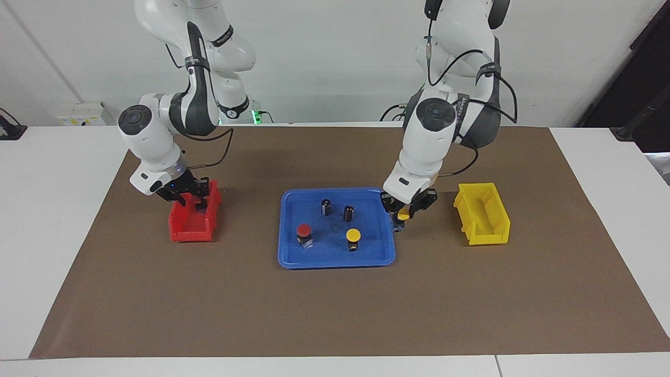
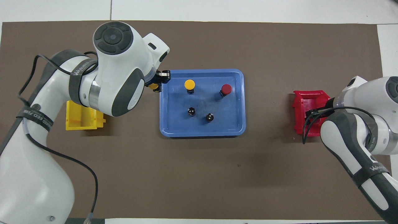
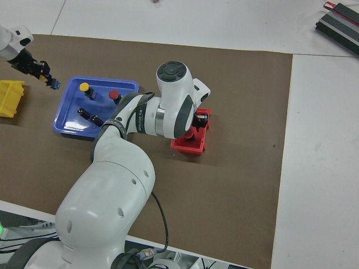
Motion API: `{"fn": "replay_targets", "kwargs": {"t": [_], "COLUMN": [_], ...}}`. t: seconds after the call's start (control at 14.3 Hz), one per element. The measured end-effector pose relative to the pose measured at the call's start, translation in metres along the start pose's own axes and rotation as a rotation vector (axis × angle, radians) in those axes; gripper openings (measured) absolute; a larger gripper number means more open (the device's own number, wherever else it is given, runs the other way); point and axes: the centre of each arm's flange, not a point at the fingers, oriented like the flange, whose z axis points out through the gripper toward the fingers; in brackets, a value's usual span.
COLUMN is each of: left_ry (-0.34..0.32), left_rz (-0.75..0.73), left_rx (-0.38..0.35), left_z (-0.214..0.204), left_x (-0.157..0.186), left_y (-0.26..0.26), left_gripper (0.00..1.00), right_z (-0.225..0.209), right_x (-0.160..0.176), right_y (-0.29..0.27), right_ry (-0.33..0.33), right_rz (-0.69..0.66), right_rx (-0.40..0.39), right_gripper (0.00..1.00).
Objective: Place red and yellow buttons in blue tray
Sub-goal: 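Place the second yellow button in the blue tray with the left gripper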
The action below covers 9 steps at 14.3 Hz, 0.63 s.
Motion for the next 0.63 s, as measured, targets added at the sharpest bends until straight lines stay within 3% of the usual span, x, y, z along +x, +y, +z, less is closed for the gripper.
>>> {"fn": "replay_targets", "kwargs": {"t": [0.21,0.63], "left_ry": [0.000,-0.014], "left_rz": [-0.006,-0.013], "left_rx": [0.006,0.018], "left_z": [0.020,0.043], "left_x": [0.005,0.006], "left_y": [0.032,0.042], "left_gripper": [0.42,0.42], "right_z": [0.002,0.006], "right_x": [-0.003,-0.007], "right_y": [-0.001,-0.001], "right_ry": [-0.005,-0.015], "right_rz": [-0.018,-0.020], "right_rx": [0.001,0.002], "right_gripper": [0.61,0.56]}}
